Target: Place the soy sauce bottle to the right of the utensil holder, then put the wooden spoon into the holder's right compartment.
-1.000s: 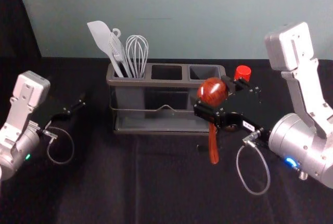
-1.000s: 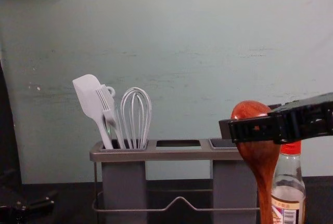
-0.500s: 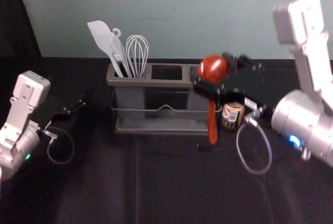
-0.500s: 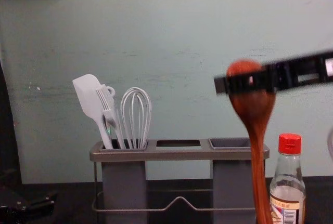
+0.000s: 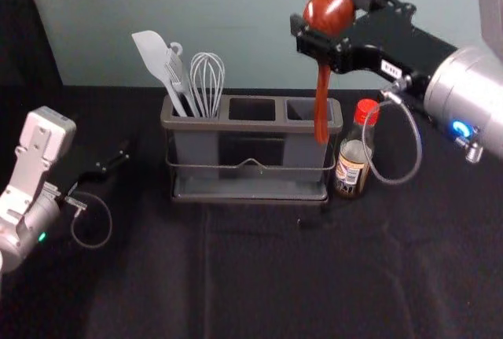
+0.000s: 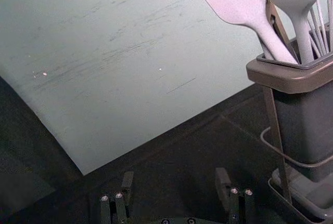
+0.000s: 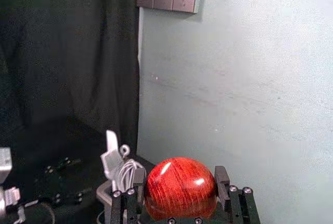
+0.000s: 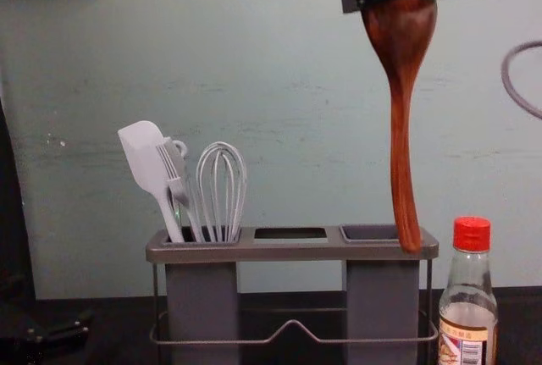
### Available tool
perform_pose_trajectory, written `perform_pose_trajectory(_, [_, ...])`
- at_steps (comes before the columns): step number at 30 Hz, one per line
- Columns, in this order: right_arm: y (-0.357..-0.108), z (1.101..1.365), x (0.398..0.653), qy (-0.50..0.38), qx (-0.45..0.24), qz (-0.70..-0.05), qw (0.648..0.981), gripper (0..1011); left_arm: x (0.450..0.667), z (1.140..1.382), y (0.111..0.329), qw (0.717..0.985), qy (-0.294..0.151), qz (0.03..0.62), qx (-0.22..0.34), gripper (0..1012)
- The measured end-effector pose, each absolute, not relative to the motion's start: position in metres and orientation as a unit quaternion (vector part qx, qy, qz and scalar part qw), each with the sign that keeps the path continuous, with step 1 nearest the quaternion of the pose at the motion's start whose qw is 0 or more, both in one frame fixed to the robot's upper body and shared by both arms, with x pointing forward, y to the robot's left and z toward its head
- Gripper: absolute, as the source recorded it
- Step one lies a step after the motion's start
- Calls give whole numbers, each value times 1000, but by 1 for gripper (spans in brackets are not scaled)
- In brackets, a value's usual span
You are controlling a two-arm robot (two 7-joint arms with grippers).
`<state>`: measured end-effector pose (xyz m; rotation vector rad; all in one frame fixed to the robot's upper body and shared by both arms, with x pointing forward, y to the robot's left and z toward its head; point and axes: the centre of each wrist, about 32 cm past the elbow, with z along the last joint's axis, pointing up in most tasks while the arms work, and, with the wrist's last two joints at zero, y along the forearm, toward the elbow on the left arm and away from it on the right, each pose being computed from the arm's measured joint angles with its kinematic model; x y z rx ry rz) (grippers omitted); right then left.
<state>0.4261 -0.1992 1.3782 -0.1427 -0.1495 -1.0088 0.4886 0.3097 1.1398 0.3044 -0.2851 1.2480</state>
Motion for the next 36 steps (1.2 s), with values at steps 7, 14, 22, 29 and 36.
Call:
perform_pose_trajectory(7, [-199,1382,443,-71,-57,-484,870,829,489,1140,310,791,-132,580,141,1000])
perform_pose_trajectory(14, [-198,1382,458,-70,-47,-481,873,830,489,1140,310,791,-132,580,142,1000])
perform_pose_trajectory(22, [-198,1378,469,-68,-42,-484,871,830,489,1140,310,791,-132,580,142,1000])
perform_pose_trajectory(29, [-198,1370,478,-82,-45,-485,870,830,489,1140,310,791,-132,580,142,1000])
perform_pose_trajectory(36, [-199,1358,481,-75,-46,-489,868,830,489,1140,310,791,-132,580,141,1000])
